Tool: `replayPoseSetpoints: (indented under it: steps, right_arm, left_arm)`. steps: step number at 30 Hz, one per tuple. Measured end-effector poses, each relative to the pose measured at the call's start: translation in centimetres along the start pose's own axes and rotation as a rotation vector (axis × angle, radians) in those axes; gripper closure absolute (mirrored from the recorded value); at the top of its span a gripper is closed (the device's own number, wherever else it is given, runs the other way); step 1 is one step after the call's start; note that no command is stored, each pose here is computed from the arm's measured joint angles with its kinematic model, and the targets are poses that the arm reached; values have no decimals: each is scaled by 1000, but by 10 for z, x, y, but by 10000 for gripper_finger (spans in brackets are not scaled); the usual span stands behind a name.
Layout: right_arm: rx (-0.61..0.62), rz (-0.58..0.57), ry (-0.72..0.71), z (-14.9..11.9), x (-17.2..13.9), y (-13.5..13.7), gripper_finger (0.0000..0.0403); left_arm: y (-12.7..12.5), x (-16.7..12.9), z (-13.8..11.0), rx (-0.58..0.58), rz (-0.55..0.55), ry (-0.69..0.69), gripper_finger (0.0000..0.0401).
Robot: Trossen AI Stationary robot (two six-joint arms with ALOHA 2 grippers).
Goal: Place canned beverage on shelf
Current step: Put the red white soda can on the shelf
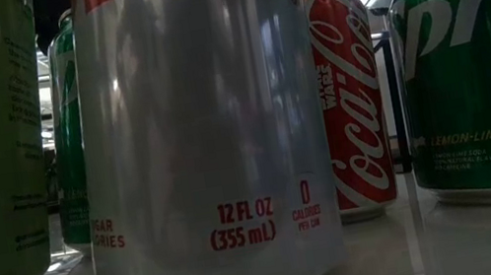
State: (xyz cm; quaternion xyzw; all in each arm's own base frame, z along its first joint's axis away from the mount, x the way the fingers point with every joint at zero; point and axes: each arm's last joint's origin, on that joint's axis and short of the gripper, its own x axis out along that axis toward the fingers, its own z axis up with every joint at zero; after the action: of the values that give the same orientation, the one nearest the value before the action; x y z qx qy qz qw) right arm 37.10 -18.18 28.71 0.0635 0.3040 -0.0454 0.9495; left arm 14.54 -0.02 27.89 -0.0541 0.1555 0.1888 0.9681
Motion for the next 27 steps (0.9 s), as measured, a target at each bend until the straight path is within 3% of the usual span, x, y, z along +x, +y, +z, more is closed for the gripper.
replayPoseSetpoints:
  steps: [12, 27]
  right_arm:
    - [-11, -27, 23, -11, 26, -8, 105]
    - [-30, -42, -5, -9, 27, -9, 107]
  left_arm:
    - [4, 1, 1, -5, 17, 2, 12]
    - [4, 1, 1, -2, 17, 2, 12]
